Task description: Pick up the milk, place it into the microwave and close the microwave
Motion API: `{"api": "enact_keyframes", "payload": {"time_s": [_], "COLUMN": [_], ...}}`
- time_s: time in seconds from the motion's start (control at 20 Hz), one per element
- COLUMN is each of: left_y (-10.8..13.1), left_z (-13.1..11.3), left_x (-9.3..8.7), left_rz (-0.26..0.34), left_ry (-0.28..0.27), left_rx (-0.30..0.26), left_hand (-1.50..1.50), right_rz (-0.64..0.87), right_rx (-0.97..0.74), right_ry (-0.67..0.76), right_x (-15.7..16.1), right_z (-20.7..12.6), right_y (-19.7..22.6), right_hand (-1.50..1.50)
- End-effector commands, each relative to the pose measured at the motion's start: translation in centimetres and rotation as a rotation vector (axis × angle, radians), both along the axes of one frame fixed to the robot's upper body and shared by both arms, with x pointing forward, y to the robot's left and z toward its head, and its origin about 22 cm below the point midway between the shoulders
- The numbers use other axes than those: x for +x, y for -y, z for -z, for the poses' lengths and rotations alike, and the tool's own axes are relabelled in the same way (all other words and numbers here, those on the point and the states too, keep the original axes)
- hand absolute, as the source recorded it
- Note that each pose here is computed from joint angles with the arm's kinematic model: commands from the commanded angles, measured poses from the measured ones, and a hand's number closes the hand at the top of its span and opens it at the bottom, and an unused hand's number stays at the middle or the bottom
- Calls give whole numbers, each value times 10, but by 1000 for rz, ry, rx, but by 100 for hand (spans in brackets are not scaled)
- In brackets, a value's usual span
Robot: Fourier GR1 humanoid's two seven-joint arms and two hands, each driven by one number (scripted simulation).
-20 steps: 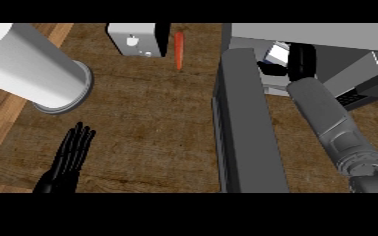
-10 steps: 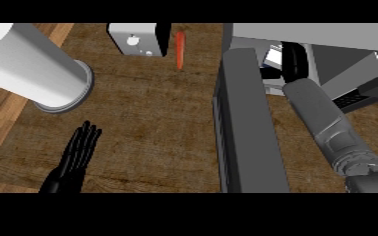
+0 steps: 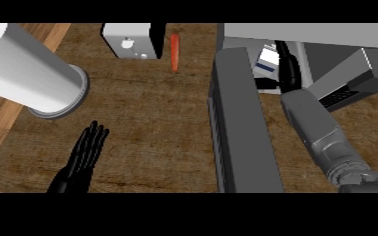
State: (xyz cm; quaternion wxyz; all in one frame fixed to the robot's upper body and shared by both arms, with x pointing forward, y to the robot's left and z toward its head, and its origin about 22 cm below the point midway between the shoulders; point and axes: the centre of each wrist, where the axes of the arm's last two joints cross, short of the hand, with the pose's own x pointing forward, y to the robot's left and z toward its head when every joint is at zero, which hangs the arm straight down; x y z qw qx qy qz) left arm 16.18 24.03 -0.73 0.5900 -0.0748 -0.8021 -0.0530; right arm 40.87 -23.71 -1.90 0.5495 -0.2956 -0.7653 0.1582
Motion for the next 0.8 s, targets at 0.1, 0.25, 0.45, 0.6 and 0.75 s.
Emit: {"api": "enact_keyframes", "payload": {"time_s": [0.1, 0.25, 0.45, 0.6, 0.75], "left_y": [11, 7, 37, 8, 22], "left_z": [-1, -3, 7, 6, 9], "left_x": [-4, -3, 5, -4, -10], "left_rz": [14, 27, 15, 38, 41], "left_ry": [8, 4, -2, -9, -21], "left_rx": [-3, 8, 7, 17, 13], "left_hand": [-150, -150, -150, -150, -150], "right_rz": [-7, -27, -45, -90, -161], "right_rx": [134, 182, 215, 281, 359], "right_ry": [-17, -15, -30, -25, -94], "right_x": [-14, -21, -33, -51, -63], "right_z": [17, 24, 42, 59, 75], "right_y": [16, 30, 20, 35, 18], "right_hand": [-150, -150, -150, -150, -150]}}
